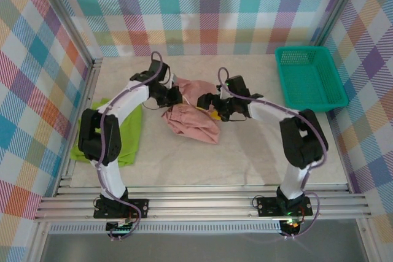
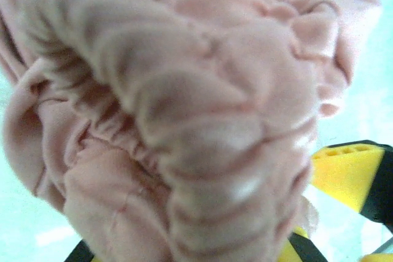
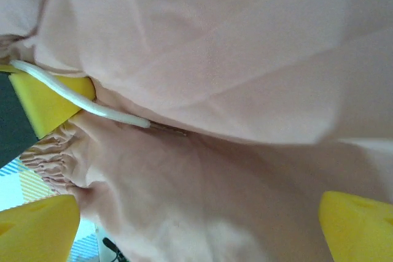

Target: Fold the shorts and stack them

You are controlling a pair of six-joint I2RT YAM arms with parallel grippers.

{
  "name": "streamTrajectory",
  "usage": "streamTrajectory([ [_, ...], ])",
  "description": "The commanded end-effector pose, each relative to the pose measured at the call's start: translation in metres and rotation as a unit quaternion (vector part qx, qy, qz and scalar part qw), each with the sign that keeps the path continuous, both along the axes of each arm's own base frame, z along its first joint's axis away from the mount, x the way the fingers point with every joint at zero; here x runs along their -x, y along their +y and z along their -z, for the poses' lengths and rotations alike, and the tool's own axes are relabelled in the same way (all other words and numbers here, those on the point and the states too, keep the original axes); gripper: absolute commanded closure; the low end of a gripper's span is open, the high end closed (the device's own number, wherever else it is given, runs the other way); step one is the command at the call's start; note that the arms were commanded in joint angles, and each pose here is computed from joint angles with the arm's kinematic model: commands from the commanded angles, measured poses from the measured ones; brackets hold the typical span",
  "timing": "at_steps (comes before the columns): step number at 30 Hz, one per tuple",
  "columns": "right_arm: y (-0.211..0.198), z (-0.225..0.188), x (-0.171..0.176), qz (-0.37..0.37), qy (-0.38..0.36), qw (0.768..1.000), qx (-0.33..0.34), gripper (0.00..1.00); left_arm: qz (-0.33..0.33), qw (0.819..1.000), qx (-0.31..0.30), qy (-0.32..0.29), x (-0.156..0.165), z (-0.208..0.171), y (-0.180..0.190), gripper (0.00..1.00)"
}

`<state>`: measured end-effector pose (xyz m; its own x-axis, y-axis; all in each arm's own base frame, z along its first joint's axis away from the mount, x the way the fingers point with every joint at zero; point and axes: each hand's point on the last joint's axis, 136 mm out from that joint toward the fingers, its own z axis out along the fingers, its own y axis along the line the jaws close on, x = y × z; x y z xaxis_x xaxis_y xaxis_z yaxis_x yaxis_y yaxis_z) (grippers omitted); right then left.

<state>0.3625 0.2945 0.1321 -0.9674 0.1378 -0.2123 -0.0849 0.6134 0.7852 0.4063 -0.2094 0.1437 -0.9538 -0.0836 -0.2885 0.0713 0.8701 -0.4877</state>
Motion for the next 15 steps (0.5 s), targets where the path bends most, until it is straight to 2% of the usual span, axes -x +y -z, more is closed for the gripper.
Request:
streamTrajectory([
  [1,-0.018,-0.035,0.006,0.002,-0.051,0.998,0.023,0.00,0.017,0.999,-0.043,-0.012,0.021,-0.038,0.018,1.00],
  [7,-0.033,-0.064,0.019,0.007,-0.092,0.995,0.042,0.00,0.003,0.998,-0.060,-0.027,0.038,-0.075,0.040,1.00],
  [15,-0.037,-0.077,0.028,0.009,-0.106,0.994,0.032,0.00,0.008,0.996,-0.076,-0.049,0.058,-0.113,0.078,1.00],
])
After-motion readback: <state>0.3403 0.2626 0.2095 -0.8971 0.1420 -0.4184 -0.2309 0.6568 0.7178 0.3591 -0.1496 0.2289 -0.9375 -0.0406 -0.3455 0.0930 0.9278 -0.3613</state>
